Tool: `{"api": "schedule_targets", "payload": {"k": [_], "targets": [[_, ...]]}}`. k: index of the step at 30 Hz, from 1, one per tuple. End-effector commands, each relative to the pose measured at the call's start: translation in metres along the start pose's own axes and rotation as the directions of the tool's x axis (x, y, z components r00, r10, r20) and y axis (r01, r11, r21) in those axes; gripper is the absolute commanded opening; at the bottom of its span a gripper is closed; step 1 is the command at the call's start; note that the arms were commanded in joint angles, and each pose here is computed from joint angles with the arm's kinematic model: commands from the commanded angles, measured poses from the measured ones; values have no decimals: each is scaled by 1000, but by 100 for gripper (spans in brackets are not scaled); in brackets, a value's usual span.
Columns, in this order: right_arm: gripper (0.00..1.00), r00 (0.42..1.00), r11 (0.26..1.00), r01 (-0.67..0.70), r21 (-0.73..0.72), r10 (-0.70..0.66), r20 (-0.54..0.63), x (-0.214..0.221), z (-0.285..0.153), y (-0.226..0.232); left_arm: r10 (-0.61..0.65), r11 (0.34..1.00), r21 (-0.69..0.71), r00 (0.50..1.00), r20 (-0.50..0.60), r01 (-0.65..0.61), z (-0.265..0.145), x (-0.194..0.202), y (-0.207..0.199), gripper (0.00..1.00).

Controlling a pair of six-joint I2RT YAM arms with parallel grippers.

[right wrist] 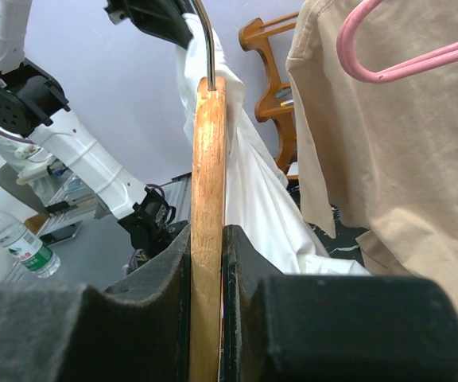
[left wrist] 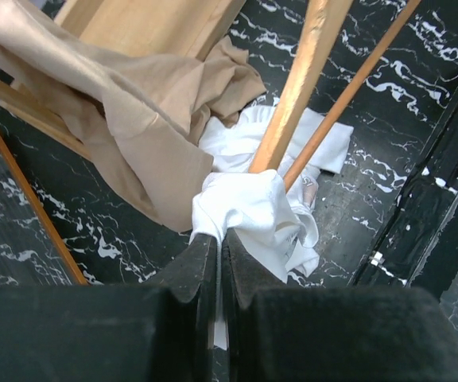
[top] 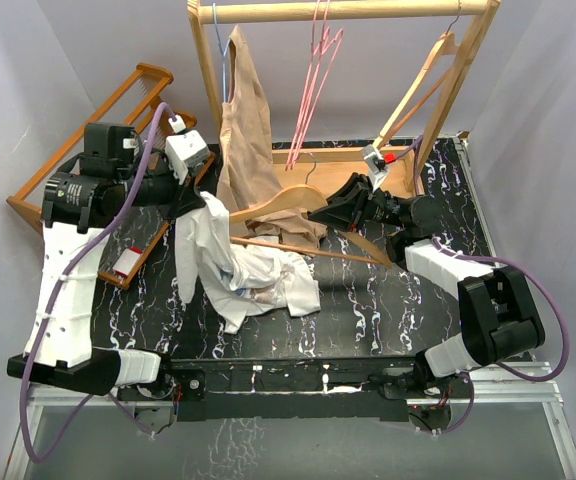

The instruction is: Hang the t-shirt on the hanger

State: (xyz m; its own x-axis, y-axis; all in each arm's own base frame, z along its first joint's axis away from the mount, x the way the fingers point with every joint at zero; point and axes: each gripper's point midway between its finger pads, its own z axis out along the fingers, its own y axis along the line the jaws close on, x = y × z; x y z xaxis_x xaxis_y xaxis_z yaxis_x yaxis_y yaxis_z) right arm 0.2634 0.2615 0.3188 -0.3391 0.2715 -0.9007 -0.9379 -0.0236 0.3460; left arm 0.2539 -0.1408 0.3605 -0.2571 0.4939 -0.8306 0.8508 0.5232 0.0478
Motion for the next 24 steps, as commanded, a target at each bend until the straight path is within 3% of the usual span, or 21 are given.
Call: {"api": "schedule_targets", "payload": {"k": [1, 8, 17, 24], "targets": [[8, 993, 994, 108, -19, -108, 39, -16, 3, 13, 30, 999, 39, 995, 94, -34, -21, -26, -19, 0], [8, 991, 992, 119, -43, -115, 74, -23, 3, 21, 43, 996, 69, 997, 65, -48, -24, -22, -24, 0], [8, 989, 985, 133, -107, -124, 84, -27, 5, 31, 52, 998, -21, 998, -28, -52, -7, 21, -8, 0], [8, 987, 983, 144, -111, -136, 80, -26, 2, 37, 60, 997, -55, 998, -29, -61, 4, 21, 8, 0]]}}
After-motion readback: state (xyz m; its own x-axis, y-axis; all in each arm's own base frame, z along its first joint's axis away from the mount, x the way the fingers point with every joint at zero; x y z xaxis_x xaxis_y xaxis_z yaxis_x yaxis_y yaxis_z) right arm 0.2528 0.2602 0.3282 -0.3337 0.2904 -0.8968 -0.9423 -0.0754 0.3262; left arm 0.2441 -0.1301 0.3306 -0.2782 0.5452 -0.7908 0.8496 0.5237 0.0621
